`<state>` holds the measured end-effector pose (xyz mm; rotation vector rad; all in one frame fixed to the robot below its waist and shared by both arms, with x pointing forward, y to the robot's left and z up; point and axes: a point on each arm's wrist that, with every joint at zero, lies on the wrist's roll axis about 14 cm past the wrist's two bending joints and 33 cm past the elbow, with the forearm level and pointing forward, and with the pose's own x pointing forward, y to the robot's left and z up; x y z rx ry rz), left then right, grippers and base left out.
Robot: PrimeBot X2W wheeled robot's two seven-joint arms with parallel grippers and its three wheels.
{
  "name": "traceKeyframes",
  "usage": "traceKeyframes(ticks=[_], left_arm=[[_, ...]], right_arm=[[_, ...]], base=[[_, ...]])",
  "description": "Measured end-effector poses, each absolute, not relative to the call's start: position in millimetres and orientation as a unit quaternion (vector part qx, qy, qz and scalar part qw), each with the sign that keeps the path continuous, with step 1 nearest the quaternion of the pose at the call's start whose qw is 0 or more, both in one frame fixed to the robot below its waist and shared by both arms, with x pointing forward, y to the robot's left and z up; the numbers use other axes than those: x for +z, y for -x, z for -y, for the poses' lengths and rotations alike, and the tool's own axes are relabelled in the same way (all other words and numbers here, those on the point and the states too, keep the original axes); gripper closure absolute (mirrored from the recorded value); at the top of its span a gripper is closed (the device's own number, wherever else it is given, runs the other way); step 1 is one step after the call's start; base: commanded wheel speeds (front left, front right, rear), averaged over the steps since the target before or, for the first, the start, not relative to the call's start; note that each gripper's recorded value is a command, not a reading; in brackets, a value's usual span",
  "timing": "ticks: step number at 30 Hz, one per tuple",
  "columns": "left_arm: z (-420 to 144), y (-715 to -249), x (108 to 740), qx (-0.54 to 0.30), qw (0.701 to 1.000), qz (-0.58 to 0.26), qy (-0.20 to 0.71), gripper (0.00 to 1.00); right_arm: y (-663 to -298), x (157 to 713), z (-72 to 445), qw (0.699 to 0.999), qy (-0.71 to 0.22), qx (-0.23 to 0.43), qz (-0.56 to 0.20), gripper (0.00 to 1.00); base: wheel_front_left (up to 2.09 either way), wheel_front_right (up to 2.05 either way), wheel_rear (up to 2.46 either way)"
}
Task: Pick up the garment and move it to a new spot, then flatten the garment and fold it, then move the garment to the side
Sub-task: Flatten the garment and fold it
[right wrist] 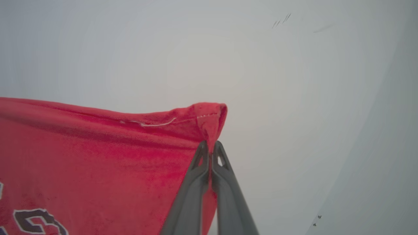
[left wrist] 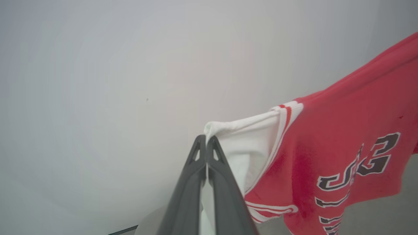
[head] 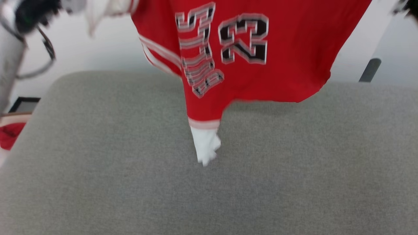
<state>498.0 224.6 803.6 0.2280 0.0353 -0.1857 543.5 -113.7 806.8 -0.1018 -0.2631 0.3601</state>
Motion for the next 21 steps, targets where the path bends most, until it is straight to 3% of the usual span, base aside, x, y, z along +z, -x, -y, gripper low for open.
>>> traceKeyframes(ticks=[7,21], left_arm=[[-227,-533,834,-0.067,0.986,0.026,-0.15,1.0],[-208,-636,848,-0.056,0.967,0.143,-0.205,1.0]], right_arm=[[-571,828,124,0.97,0.046,0.16,0.178,1.0],[-662,787,138,0.964,0.049,0.126,0.229,1.0]], base=[[0.0,0.0,0.0],[0.0,0.0,0.0]])
